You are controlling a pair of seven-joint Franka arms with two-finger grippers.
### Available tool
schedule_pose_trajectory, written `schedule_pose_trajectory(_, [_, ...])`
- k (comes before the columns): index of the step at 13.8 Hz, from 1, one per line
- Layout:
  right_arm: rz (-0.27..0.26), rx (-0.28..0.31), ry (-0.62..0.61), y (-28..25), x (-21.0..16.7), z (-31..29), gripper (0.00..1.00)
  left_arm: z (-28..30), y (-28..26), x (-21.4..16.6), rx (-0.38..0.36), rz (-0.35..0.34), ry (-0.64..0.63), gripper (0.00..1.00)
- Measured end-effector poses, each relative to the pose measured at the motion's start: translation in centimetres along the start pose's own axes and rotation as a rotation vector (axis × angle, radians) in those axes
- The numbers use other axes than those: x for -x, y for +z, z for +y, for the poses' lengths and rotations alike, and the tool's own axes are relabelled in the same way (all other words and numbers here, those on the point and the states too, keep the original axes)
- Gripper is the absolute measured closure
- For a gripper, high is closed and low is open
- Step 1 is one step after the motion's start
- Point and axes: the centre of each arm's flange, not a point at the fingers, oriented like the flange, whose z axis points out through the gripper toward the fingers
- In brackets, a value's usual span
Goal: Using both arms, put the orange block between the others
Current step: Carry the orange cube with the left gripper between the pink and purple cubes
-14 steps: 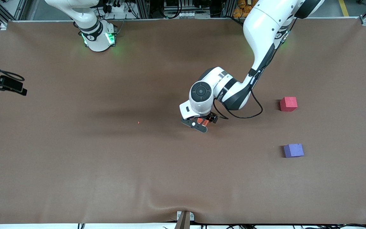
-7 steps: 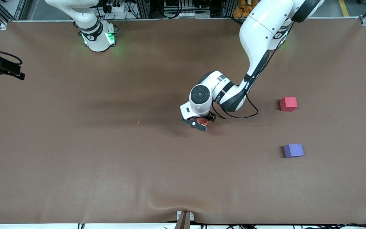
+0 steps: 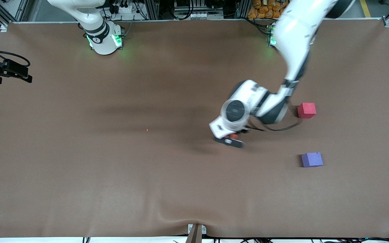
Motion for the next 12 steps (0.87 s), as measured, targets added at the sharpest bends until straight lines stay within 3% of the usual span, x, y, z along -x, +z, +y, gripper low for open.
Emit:
schedule_pose_trajectory(3, [-0.029,-0.003,0.005,1.2,0.2,0.2,0.00,-13.8,-5.7,0.2,0.026,-0.016,-0.155,0.44])
schedule_pose_trajectory(7, [-0.023,-0.005,0.018,0.7,0.7,1.0,0.00,-27.7,-2.7,3.1,0.087,-0.093,-0.288,0.44])
schedule_pose_trajectory(9, [-0.012,-0.004,0.015,0.2,0.9,0.8,0.00,-30.2,-0.1,4.2,0.103,-0.109,-0.318,0.44])
schedule_pose_trajectory(12, [0.001,-0.002,0.006,-0.6,1.1,0.3,0.00,-32.0,3.5,5.3,0.122,-0.059,-0.353,0.44])
